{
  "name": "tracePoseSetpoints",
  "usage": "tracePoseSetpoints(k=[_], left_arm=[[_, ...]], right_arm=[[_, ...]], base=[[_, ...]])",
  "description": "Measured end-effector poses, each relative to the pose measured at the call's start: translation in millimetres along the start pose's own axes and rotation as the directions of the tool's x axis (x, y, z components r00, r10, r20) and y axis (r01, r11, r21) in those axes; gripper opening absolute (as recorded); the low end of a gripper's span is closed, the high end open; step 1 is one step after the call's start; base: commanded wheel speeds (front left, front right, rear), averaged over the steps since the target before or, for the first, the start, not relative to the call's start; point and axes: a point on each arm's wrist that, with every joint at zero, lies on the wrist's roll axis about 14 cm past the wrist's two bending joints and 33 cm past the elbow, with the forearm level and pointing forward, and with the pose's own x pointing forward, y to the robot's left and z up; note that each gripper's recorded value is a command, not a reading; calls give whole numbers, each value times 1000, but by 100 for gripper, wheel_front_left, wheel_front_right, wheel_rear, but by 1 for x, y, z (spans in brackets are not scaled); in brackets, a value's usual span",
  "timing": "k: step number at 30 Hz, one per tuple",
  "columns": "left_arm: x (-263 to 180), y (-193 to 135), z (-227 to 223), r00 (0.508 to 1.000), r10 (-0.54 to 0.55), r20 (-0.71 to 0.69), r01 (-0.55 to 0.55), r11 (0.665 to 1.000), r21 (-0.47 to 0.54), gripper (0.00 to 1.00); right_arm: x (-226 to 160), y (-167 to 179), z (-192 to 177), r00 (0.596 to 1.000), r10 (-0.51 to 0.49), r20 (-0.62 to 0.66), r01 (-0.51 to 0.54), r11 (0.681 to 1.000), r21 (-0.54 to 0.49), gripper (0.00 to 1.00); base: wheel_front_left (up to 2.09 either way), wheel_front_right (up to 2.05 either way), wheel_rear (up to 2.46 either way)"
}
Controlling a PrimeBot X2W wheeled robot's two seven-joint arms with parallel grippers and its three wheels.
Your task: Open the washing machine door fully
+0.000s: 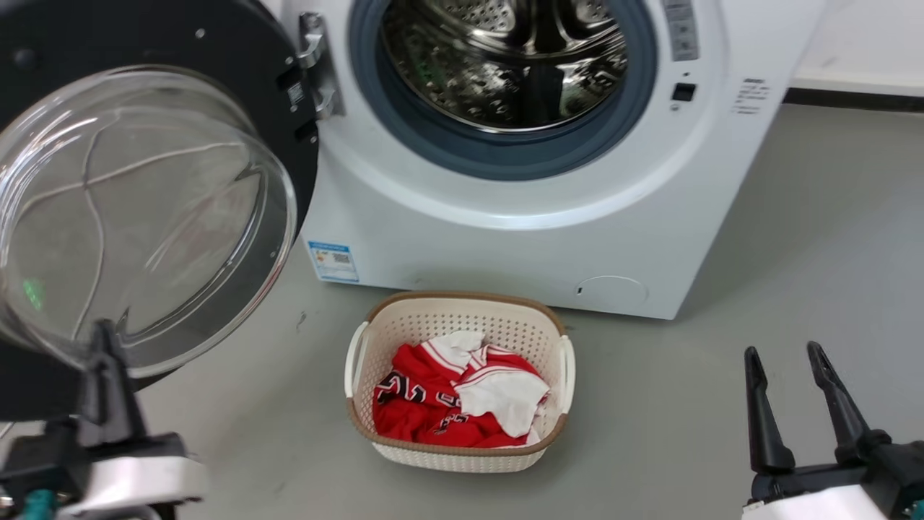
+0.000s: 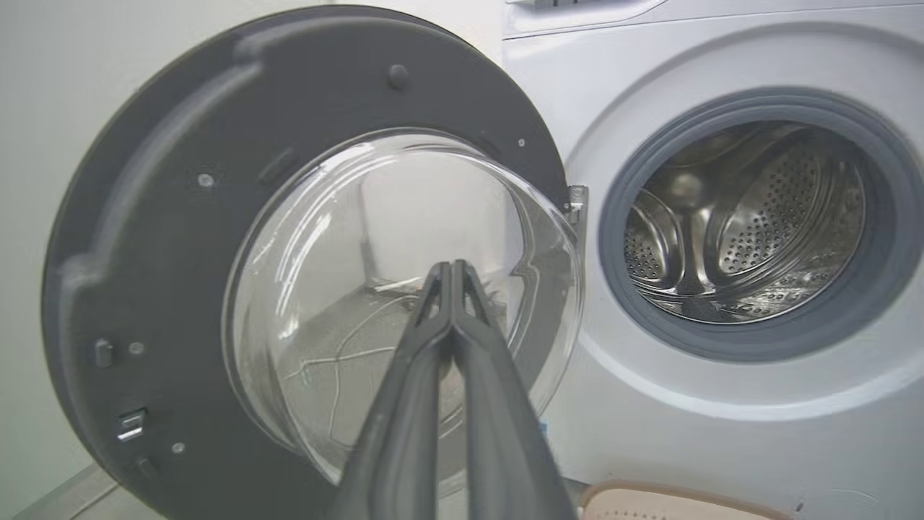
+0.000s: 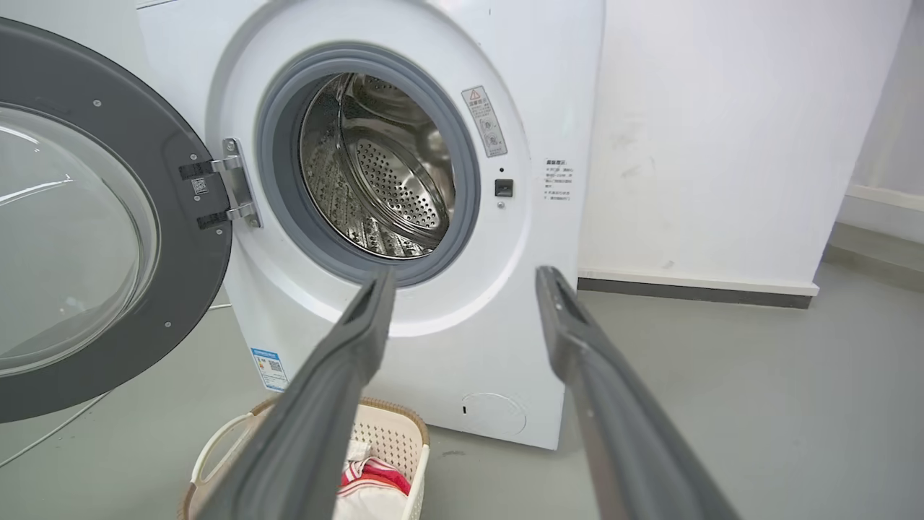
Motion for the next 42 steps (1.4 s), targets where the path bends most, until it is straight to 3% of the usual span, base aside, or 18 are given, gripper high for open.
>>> tracePoseSetpoints(k=[7,12,13,14,22,30,31,36,42], left_arm=[[-18,-72,-8,985,-171,-28,167,978,-126,0],[-25,-104,-15,968,-247,-52,234,956,-174,0],[-26,-112,-16,963,-264,-56,249,948,-197,30],[-28,-116,-17,960,-275,-60,258,943,-208,100],[-40,-138,-22,933,-353,-78,328,917,-225,100],[-47,-145,-34,920,-374,-117,343,913,-221,100],[-48,-145,-35,920,-373,-121,342,914,-216,0],[-55,-146,-50,908,-380,-175,340,914,-220,0],[-57,-144,-60,904,-366,-223,286,903,-322,0]], right_arm=[[-27,-24,16,996,-86,32,87,996,-29,100],[-43,-37,25,989,-137,51,139,989,-39,100],[-50,-41,26,986,-157,50,159,986,-41,100],[-53,-43,25,985,-166,48,168,985,-38,100],[-69,-51,26,977,-208,45,210,977,-32,100],[-72,-52,25,976,-216,41,217,976,-21,100],[-72,-52,24,976,-216,40,217,976,-19,0],[-75,-53,10,975,-222,-6,222,975,-7,0],[-76,-56,2,969,-247,-34,249,963,105,0]], base=[[0,0,0],[0,0,0],[0,0,0],[0,0,0],[0,0,0],[0,0,0],[0,0,0],[0,0,0],[0,0,0]])
